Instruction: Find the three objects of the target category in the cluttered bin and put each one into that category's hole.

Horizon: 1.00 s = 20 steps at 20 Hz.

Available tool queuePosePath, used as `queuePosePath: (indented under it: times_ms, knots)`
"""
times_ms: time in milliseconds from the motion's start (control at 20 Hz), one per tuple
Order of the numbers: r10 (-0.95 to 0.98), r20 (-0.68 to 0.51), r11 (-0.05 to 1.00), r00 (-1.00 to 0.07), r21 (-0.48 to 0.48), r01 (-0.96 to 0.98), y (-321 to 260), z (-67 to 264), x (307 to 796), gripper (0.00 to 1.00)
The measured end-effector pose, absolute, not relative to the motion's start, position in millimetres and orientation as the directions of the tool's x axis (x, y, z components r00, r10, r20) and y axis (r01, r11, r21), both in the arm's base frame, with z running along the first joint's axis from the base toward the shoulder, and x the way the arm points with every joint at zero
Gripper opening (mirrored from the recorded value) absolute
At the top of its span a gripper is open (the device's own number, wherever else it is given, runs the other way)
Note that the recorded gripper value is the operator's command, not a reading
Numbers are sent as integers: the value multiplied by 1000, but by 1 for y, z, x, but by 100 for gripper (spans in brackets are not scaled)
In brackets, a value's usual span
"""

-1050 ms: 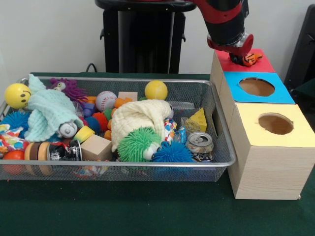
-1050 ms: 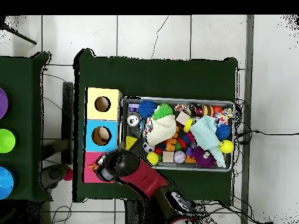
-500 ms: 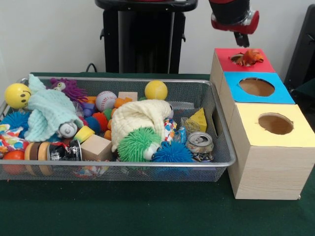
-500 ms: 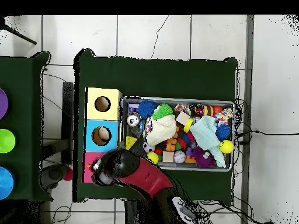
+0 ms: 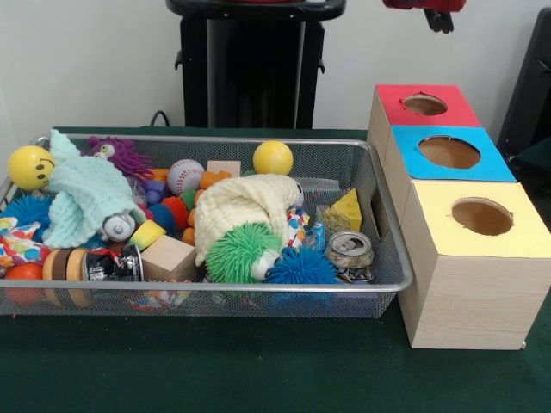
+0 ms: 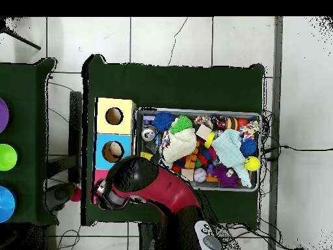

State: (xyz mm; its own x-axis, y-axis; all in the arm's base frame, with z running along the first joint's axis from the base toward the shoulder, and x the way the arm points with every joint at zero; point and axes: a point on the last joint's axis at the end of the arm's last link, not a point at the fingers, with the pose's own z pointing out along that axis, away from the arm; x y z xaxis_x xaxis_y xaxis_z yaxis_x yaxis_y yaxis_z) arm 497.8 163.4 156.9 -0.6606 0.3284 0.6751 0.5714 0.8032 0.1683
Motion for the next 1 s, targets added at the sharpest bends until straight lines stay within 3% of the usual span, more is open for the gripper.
queuePosePath:
  times_ms: [300, 550, 750, 850, 950, 1000]
  knots:
    - [341, 640, 808, -688, 174, 563, 162, 164, 512, 0]
    - [335, 524, 880, -783, 124, 459, 150, 152, 511, 0]
    - [319, 305, 929, -897, 85, 360, 131, 130, 515, 0]
    - [293, 104, 951, -950, 67, 301, 115, 115, 526, 0]
    - [240, -168, 971, -956, 49, 235, 94, 102, 546, 0]
    - [226, -228, 974, -947, 46, 221, 90, 99, 551, 0]
